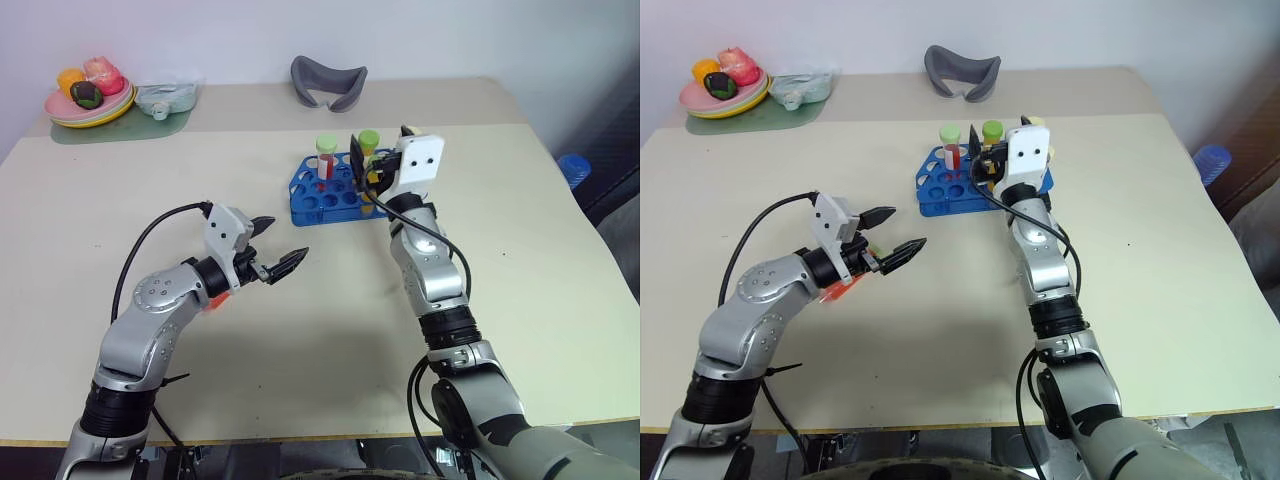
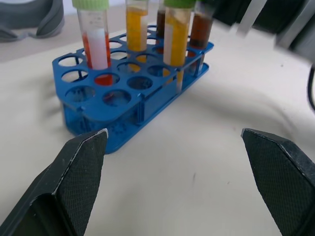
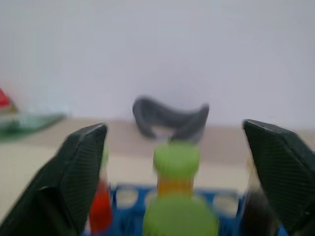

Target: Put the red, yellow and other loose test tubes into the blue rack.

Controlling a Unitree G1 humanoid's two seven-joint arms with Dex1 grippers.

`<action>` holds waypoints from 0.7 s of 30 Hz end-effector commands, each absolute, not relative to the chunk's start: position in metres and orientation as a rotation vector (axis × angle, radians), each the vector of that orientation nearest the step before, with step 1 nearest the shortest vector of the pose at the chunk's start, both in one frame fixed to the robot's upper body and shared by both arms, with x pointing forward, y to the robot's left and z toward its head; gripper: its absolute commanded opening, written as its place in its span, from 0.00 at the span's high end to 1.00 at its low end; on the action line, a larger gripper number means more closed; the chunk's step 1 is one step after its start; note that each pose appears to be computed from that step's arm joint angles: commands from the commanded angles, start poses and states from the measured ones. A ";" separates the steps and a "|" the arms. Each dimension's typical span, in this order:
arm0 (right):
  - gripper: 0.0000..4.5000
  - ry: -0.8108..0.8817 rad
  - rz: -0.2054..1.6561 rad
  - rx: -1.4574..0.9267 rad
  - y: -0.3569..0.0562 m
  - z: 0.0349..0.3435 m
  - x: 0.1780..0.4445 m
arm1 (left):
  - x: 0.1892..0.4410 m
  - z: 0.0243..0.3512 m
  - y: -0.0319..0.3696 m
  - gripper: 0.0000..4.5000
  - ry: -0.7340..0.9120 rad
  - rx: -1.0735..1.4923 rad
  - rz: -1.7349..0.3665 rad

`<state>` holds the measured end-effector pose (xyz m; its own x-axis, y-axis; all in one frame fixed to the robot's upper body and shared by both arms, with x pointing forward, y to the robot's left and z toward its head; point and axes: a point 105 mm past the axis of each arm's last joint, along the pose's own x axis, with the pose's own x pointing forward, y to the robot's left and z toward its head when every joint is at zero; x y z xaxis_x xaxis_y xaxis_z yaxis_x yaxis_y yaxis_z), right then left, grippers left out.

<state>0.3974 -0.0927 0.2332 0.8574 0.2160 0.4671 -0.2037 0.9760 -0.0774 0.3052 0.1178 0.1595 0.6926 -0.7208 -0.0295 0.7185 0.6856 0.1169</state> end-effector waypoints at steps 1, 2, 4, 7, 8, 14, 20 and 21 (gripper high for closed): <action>0.05 -0.597 0.265 -0.068 -0.095 0.264 0.380 | 0.300 0.172 0.120 0.00 -0.060 0.145 -0.808; 0.05 -0.601 0.277 -0.075 -0.094 0.266 0.378 | 0.300 0.172 0.120 0.00 -0.058 0.148 -0.807; 0.05 -0.612 0.359 -0.109 -0.092 0.273 0.369 | 0.301 0.174 0.125 0.00 -0.044 0.157 -0.787; 0.05 -0.510 0.630 -0.268 -0.091 0.261 0.344 | 0.306 0.194 0.138 0.00 0.000 0.169 -0.735; 0.05 -0.481 0.679 -0.309 -0.091 0.256 0.338 | 0.306 0.196 0.139 0.00 0.029 0.178 -0.734; 0.05 -0.341 0.867 -0.426 -0.087 0.224 0.314 | 0.296 0.175 0.152 0.00 0.457 0.468 -0.731; 0.05 -0.232 1.105 -0.465 -0.068 0.199 0.282 | 0.294 0.173 0.159 0.00 0.756 0.486 -0.704; 0.05 -0.215 1.131 -0.465 -0.067 0.197 0.278 | 0.293 0.170 0.160 0.00 0.789 0.495 -0.706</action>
<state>0.2907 -0.0730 0.1901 0.4773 0.8760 -0.0697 -0.7992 0.3997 -0.4489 0.2969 0.1580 0.1711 0.5298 -0.3975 -0.7492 0.7217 0.6753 0.1521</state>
